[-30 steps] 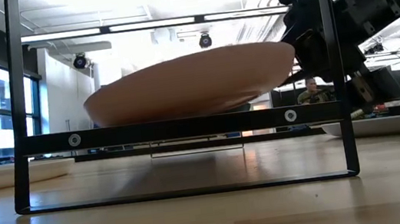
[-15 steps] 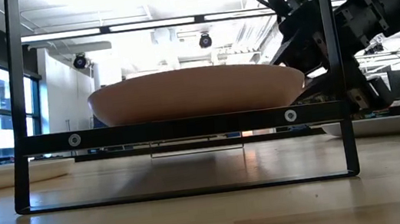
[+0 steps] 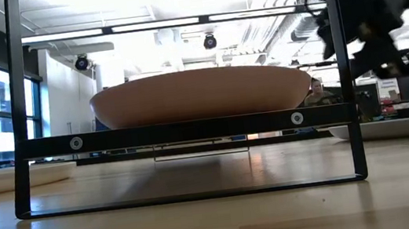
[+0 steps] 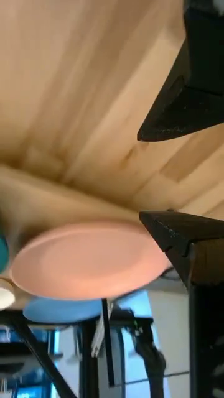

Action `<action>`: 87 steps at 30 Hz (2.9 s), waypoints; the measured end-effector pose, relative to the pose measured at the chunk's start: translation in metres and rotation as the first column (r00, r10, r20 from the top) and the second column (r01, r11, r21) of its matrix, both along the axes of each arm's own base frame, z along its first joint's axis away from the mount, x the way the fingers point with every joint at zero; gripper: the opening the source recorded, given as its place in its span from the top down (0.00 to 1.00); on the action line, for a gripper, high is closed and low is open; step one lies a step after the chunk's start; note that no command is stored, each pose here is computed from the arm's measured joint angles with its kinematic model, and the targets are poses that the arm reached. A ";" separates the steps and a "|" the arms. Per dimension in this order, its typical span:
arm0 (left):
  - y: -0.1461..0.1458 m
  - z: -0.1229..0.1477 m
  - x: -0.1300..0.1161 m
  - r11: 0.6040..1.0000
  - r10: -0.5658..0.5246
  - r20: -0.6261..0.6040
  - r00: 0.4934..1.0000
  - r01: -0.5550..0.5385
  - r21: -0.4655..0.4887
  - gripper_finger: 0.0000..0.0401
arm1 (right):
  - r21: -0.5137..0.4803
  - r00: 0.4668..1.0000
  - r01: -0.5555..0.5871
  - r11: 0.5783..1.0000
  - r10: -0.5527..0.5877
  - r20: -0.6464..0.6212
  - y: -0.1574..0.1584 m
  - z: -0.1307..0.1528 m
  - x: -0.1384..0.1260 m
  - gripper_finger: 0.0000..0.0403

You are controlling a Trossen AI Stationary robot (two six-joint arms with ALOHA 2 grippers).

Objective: Place and stack plates onto a shelf
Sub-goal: Stack the white plate on top of the pink plate on the shelf

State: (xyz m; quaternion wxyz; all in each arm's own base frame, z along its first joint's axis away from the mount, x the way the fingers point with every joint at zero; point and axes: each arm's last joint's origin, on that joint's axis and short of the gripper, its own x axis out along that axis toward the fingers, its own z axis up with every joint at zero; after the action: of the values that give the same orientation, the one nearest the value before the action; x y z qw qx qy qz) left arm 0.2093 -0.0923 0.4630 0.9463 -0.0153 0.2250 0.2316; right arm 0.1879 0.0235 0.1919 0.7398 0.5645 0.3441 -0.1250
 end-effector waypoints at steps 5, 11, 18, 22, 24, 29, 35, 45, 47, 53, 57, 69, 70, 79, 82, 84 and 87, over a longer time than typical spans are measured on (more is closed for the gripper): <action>0.005 -0.004 -0.005 0.993 0.114 0.013 0.993 -0.114 0.017 0.67 | -0.079 0.997 0.039 0.996 -0.044 -0.066 -0.004 0.010 -0.036 0.57; 0.001 -0.037 0.003 0.977 0.209 0.034 0.977 -0.207 -0.058 0.67 | -0.142 0.995 0.087 0.986 -0.093 -0.038 -0.008 0.019 -0.061 0.57; -0.016 -0.105 0.047 0.955 0.068 0.123 0.990 -0.029 -0.295 0.67 | -0.154 0.992 0.106 0.982 -0.093 0.087 -0.009 0.030 -0.064 0.57; -0.008 -0.124 0.073 0.911 -0.106 0.304 0.947 0.214 -0.351 0.67 | -0.145 0.973 0.111 0.983 -0.077 0.219 -0.008 0.041 -0.056 0.57; 0.004 -0.132 0.081 0.903 -0.138 0.342 0.930 0.260 -0.343 0.67 | -0.141 0.957 0.115 0.983 -0.072 0.280 -0.008 0.046 -0.052 0.57; 0.032 -0.122 0.070 0.917 -0.170 0.356 0.919 0.279 -0.284 0.67 | -0.128 0.884 0.183 0.975 -0.106 0.455 -0.008 0.062 -0.044 0.57; 0.051 -0.102 0.043 0.936 -0.226 0.360 0.905 0.304 -0.178 0.67 | -0.154 0.769 0.302 0.941 -0.145 0.622 -0.010 0.080 -0.036 0.57; 0.061 -0.164 -0.003 0.867 -0.213 0.587 0.781 0.429 -0.255 0.67 | -0.171 0.739 0.389 0.905 -0.196 0.644 -0.011 0.079 -0.022 0.57; 0.063 -0.170 -0.010 0.860 -0.187 0.634 0.751 0.437 -0.264 0.67 | -0.165 0.738 0.389 0.906 -0.200 0.644 -0.011 0.078 -0.019 0.57; 0.066 -0.169 -0.023 0.867 -0.130 0.684 0.718 0.417 -0.273 0.67 | -0.173 0.749 0.384 0.907 -0.197 0.632 -0.010 0.075 -0.016 0.57; 0.068 -0.167 -0.025 0.890 -0.117 0.689 0.715 0.384 -0.247 0.67 | -0.200 0.751 0.380 0.903 -0.175 0.637 -0.010 0.076 -0.016 0.57; 0.069 -0.168 -0.025 0.913 -0.088 0.677 0.731 0.330 -0.238 0.67 | -0.231 0.757 0.361 0.903 -0.140 0.638 -0.010 0.076 -0.016 0.57; 0.069 -0.168 -0.025 0.914 -0.090 0.676 0.731 0.330 -0.235 0.67 | -0.235 0.758 0.360 0.903 -0.136 0.638 -0.010 0.076 -0.016 0.57; 0.069 -0.168 -0.025 0.915 -0.090 0.676 0.731 0.329 -0.234 0.67 | -0.237 0.759 0.358 0.903 -0.134 0.638 -0.010 0.076 -0.016 0.57; 0.069 -0.168 -0.025 0.915 -0.090 0.676 0.732 0.329 -0.234 0.67 | -0.237 0.759 0.358 0.903 -0.134 0.638 -0.010 0.076 -0.016 0.57; 0.069 -0.168 -0.025 0.915 -0.090 0.676 0.732 0.329 -0.234 0.67 | -0.237 0.759 0.358 0.903 -0.134 0.638 -0.010 0.076 -0.016 0.57; 0.069 -0.168 -0.025 0.915 -0.090 0.676 0.732 0.328 -0.234 0.67 | -0.237 0.759 0.358 0.903 -0.134 0.638 -0.010 0.076 -0.016 0.57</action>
State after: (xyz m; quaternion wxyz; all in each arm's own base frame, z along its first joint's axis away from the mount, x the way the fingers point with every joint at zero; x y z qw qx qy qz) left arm 0.1846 -0.0232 0.2947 0.9676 -0.2310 -0.0821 0.0598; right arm 0.1718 0.0137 0.2678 0.8739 0.4767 -0.0174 -0.0931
